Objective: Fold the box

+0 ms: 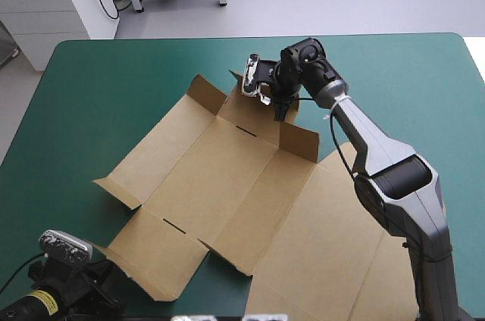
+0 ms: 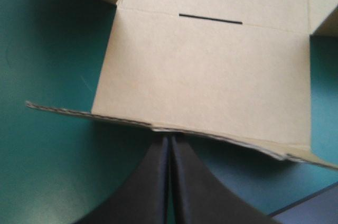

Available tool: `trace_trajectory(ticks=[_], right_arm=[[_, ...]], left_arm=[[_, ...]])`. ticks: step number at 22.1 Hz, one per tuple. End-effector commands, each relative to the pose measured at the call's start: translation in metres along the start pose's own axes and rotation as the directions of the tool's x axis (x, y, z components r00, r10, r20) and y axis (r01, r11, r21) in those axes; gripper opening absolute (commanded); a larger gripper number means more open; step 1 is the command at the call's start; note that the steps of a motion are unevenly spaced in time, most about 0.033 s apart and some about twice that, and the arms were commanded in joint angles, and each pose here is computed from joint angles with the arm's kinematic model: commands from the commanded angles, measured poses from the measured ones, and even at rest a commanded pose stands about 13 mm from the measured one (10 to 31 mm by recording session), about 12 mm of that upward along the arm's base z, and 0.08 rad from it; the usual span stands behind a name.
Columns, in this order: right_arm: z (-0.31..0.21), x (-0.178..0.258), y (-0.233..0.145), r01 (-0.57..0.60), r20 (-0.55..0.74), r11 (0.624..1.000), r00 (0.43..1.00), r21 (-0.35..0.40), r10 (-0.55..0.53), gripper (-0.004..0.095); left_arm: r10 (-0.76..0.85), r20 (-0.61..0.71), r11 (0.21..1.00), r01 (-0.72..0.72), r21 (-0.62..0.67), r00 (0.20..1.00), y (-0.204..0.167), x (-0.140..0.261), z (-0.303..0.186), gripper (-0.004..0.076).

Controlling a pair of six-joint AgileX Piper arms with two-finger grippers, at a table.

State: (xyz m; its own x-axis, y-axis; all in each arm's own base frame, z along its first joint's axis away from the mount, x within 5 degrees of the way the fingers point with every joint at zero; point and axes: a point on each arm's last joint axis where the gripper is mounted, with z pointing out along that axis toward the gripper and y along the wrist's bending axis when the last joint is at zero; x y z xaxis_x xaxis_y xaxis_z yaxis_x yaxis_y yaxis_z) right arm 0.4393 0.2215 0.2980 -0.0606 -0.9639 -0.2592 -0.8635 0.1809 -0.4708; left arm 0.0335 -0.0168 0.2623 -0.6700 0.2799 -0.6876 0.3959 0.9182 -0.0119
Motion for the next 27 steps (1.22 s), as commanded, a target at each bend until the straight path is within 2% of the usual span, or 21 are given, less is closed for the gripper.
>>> trace_trajectory(ticks=[1, 8, 14, 19, 22, 24, 27], right_arm=[[-0.044, -0.019, -0.004, 0.034, 0.090, 0.996, 0.995, 0.087, -0.042, -0.0021], [-0.058, -0.044, 0.002, 0.108, 0.126, 0.980, 0.984, 0.165, -0.130, -0.0021], [-0.066, -0.074, 0.023, 0.140, 0.201, 0.979, 0.965, 0.147, -0.168, -0.0021], [-0.071, -0.097, 0.030, 0.150, 0.238, 0.951, 0.947, 0.271, -0.217, -0.0021], [-0.073, -0.111, 0.032, 0.164, 0.252, 0.913, 0.929, 0.374, -0.270, -0.0021], [-0.069, -0.114, 0.032, 0.171, 0.252, 0.906, 0.926, 0.388, -0.283, -0.0021], [-0.055, -0.116, 0.036, 0.178, 0.246, 0.912, 0.928, 0.370, -0.281, -0.0021]], left_arm=[[-0.011, 0.066, 1.000, 0.010, 0.010, 0.998, -0.001, -0.010, -0.005, -0.0008], [-0.011, 0.066, 1.000, 0.010, 0.010, 0.998, -0.001, -0.010, -0.005, -0.0008], [-0.011, 0.066, 1.000, 0.010, 0.010, 0.998, -0.001, -0.010, -0.005, -0.0008], [-0.011, 0.066, 1.000, 0.010, 0.010, 0.998, -0.001, -0.010, -0.005, -0.0008], [-0.011, 0.066, 1.000, 0.010, 0.010, 0.998, -0.001, -0.010, -0.005, -0.0008], [-0.011, 0.066, 1.000, 0.010, 0.010, 0.998, -0.001, -0.010, -0.005, -0.0008], [-0.011, 0.066, 1.000, 0.010, 0.010, 0.998, -0.001, -0.010, -0.005, -0.0008]])
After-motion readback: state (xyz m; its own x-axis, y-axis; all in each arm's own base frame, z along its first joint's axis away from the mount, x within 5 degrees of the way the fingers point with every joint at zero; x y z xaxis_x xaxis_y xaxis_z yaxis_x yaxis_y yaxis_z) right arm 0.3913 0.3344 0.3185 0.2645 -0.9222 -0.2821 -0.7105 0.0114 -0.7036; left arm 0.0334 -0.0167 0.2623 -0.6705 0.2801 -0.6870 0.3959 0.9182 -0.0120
